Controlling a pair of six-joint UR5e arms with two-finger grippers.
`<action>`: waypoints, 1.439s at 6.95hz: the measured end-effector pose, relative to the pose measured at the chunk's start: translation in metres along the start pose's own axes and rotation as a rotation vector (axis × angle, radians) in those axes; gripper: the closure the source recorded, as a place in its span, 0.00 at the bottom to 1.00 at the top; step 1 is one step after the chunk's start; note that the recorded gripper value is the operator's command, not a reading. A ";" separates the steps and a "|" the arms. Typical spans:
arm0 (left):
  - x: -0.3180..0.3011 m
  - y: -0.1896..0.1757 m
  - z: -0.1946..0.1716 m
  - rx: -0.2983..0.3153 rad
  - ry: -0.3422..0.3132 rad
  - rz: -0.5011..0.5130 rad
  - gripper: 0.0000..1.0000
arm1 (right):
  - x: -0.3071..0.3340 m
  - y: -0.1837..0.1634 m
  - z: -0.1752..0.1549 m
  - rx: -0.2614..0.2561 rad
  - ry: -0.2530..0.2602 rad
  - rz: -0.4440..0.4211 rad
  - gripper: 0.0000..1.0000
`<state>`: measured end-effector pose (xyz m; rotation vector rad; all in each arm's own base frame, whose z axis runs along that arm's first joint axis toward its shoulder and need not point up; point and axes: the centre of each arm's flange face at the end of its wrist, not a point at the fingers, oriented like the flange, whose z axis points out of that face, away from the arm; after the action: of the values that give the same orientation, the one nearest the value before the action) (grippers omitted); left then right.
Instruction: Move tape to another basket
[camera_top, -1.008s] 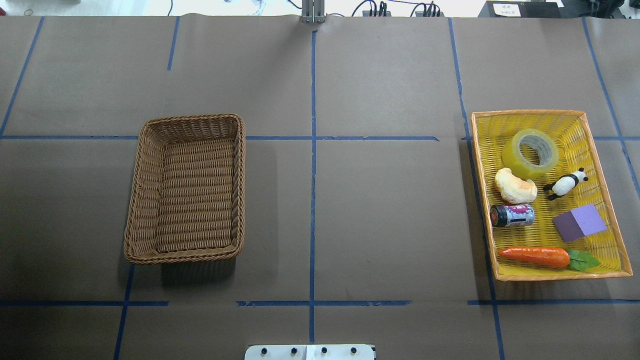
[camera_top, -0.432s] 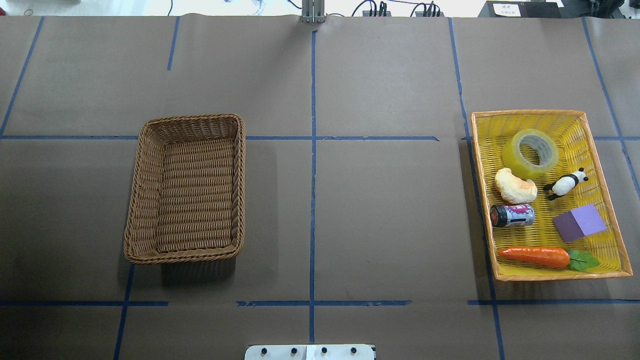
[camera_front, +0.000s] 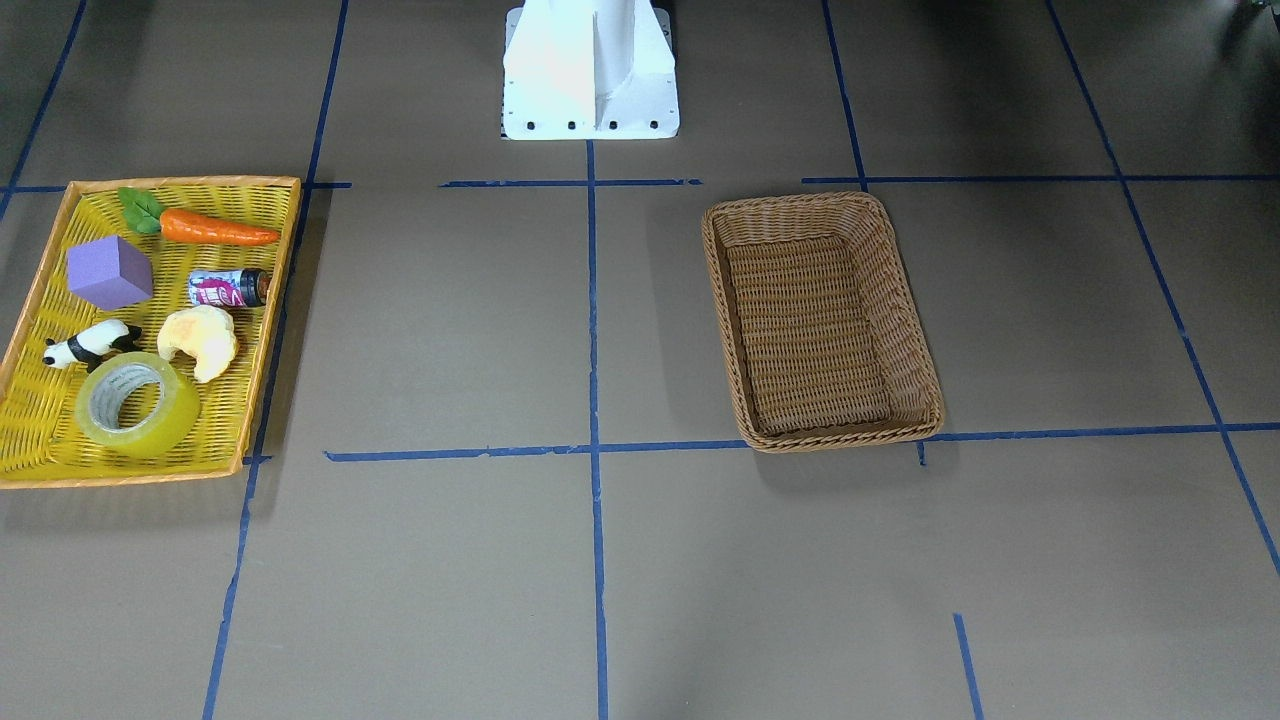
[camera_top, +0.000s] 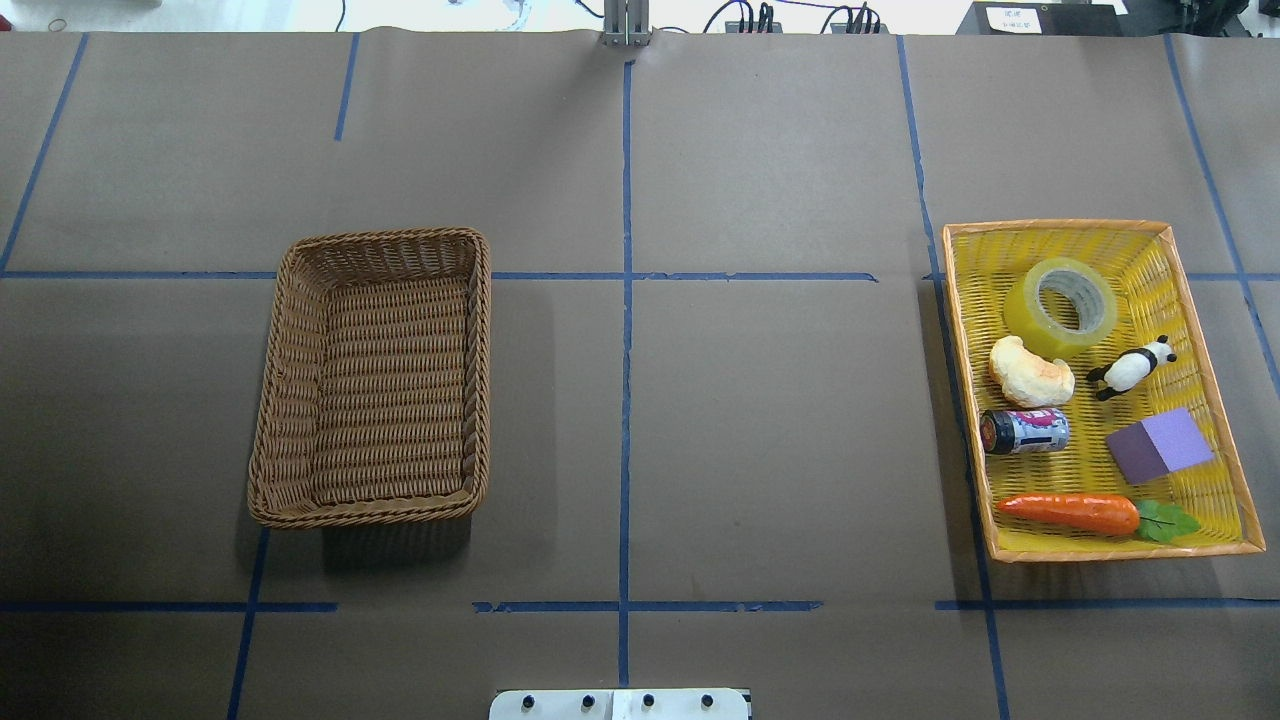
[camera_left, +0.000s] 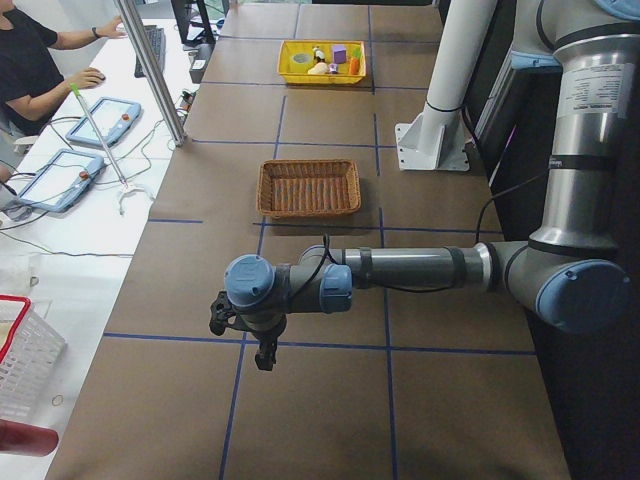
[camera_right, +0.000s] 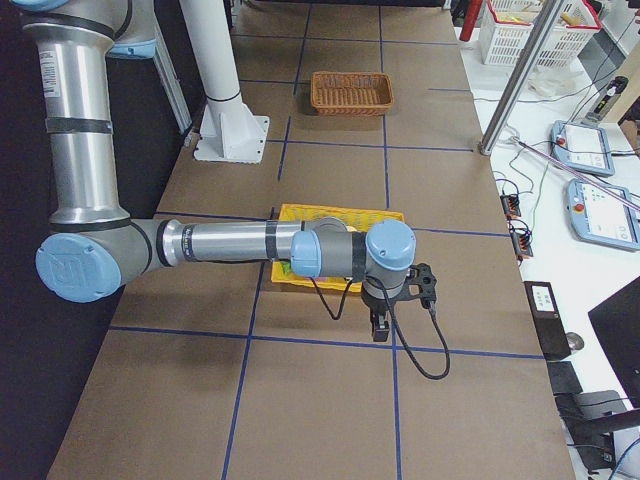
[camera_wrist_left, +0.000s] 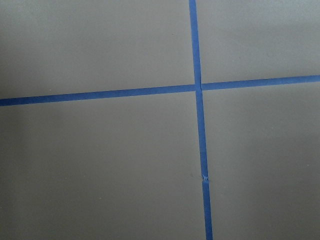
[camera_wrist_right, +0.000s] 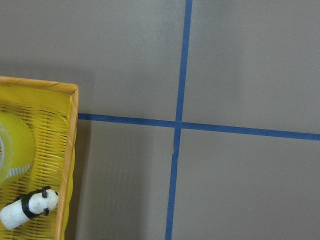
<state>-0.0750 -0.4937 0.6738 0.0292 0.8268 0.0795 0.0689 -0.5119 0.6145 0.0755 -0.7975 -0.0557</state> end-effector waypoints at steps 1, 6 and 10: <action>0.000 0.000 0.000 0.001 0.000 0.002 0.00 | -0.020 -0.006 0.004 -0.001 -0.002 0.002 0.00; 0.002 -0.002 -0.002 0.006 -0.001 0.004 0.00 | -0.120 -0.020 0.064 -0.002 -0.037 0.010 0.00; 0.002 -0.002 -0.002 0.006 -0.001 0.003 0.00 | -0.174 -0.034 0.096 -0.048 -0.048 -0.048 0.00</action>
<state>-0.0750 -0.4955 0.6710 0.0357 0.8265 0.0796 -0.1219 -0.5362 0.5538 0.0476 -0.8423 -0.1222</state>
